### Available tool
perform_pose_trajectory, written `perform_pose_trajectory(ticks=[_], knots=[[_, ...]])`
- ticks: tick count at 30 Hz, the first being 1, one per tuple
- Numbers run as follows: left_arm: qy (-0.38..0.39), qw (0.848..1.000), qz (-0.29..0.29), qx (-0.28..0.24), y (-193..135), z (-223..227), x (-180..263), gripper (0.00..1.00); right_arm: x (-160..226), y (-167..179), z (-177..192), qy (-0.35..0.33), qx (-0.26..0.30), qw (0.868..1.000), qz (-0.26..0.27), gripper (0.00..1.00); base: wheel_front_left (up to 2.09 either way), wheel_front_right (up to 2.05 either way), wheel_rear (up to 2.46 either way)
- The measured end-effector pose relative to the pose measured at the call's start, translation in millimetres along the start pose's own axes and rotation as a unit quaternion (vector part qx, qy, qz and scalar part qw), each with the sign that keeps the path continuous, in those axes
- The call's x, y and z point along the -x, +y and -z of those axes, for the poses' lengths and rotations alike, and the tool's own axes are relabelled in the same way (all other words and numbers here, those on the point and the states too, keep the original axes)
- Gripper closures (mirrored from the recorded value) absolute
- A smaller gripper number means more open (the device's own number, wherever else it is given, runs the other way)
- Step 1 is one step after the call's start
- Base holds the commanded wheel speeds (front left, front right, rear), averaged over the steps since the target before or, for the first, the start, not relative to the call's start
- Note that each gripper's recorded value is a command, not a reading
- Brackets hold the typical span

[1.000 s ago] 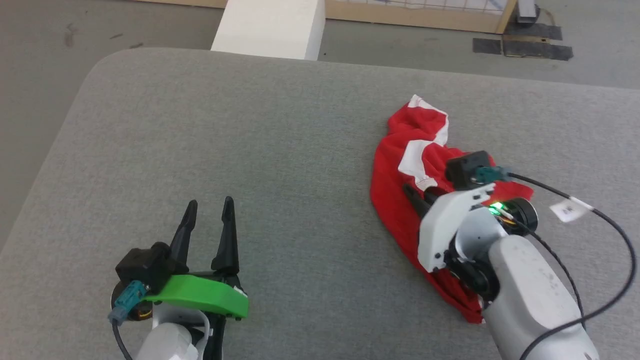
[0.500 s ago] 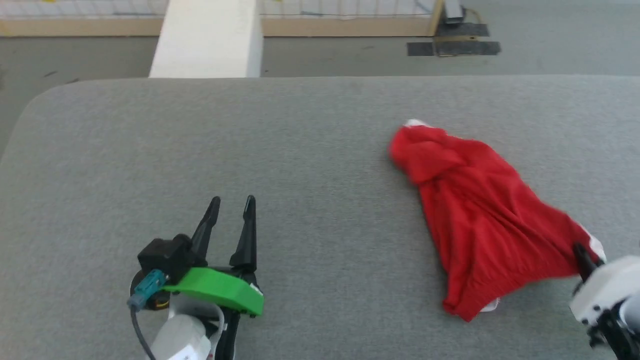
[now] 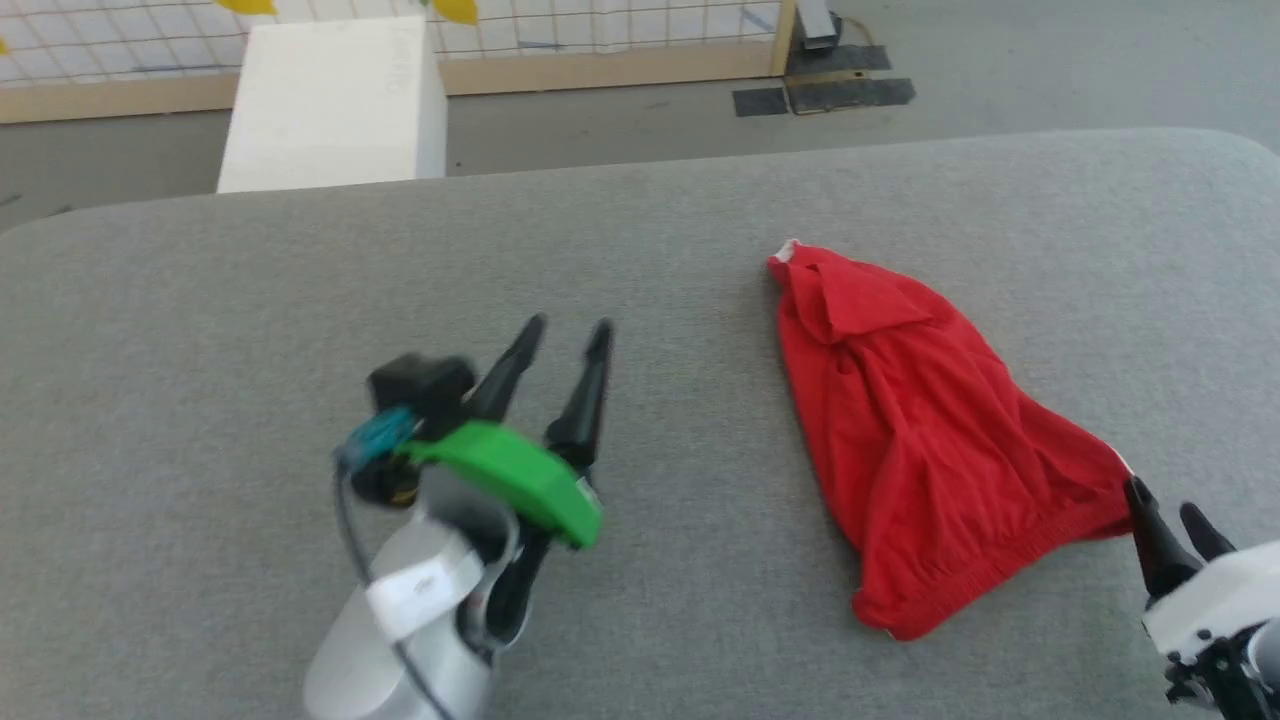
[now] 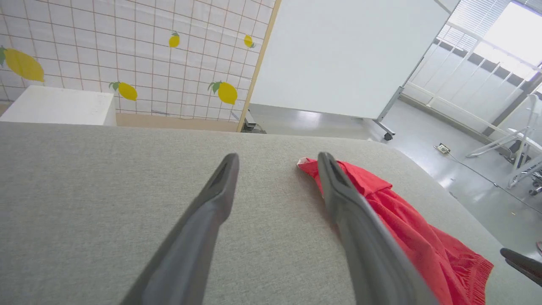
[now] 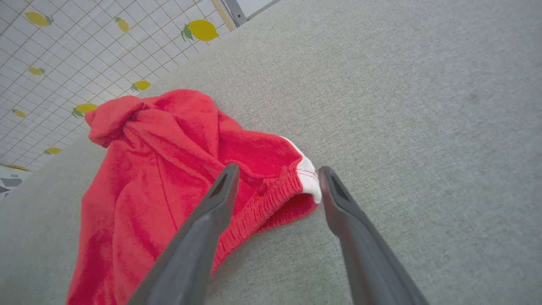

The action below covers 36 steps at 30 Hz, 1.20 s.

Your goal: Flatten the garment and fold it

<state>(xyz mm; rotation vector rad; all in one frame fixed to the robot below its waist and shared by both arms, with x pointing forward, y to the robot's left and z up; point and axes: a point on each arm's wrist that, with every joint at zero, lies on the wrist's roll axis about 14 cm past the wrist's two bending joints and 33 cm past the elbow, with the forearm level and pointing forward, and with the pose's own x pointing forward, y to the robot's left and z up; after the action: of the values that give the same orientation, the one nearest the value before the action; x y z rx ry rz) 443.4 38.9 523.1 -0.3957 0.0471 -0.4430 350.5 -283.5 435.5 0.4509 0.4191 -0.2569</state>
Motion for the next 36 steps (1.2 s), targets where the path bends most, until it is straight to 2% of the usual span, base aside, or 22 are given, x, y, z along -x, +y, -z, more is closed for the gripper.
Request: perform_pose_trajectory(ticks=[4,7,9,12,15,18,21,22,23,24,28,36], knots=[[0.061,0.996,0.064,0.009,-40,19,-23,0.0,12,-22,-2,-0.01,-0.006,0.999,0.029,0.0,0.0,0.0,0.0],[0.145,0.984,0.107,0.008,-68,53,-28,0.0,19,-34,-5,-0.017,-0.008,0.999,0.047,0.0,0.0,0.0,0.0],[0.219,0.967,0.13,-0.001,-82,84,-23,0.0,22,-40,-5,-0.02,-0.008,0.998,0.056,0.0,0.0,0.0,0.0],[0.328,0.932,0.156,-0.002,-102,130,-3,0.0,28,-46,-4,-0.021,-0.011,0.998,0.064,0.0,0.0,0.0,0.0],[0.402,0.898,0.178,0.009,-120,157,16,0.0,33,-54,-3,-0.026,-0.017,0.997,0.076,0.0,0.0,0.0,0.0],[0.425,0.884,0.195,0.013,-132,168,24,0.0,36,-62,0,-0.025,-0.019,0.996,0.088,0.0,0.0,0.0,0.0],[0.429,0.877,0.215,0.016,-143,172,30,0.0,36,-64,3,-0.022,-0.02,0.995,0.092,0.0,0.0,0.0,0.0],[0.428,0.876,0.221,0.018,-146,172,32,0.16,36,-63,4,-0.021,-0.02,0.995,0.091,0.0,0.0,0.0,0.0],[0.425,0.876,0.226,0.02,-149,172,33,0.67,35,-62,4,-0.021,-0.019,0.996,0.089,0.0,0.0,0.0,0.0],[0.422,0.877,0.228,0.021,-150,172,34,1.0,34,-61,4,-0.021,-0.018,0.996,0.088,0.0,0.0,0.0,0.0],[0.393,0.889,0.233,0.035,-154,166,31,1.0,28,-53,1,-0.023,-0.016,0.997,0.075,0.0,0.0,0.0,0.0],[0.288,0.935,0.194,0.074,-136,123,-5,1.0,19,-38,-1,-0.024,-0.011,0.998,0.053,0.0,0.0,0.0,0.0]])
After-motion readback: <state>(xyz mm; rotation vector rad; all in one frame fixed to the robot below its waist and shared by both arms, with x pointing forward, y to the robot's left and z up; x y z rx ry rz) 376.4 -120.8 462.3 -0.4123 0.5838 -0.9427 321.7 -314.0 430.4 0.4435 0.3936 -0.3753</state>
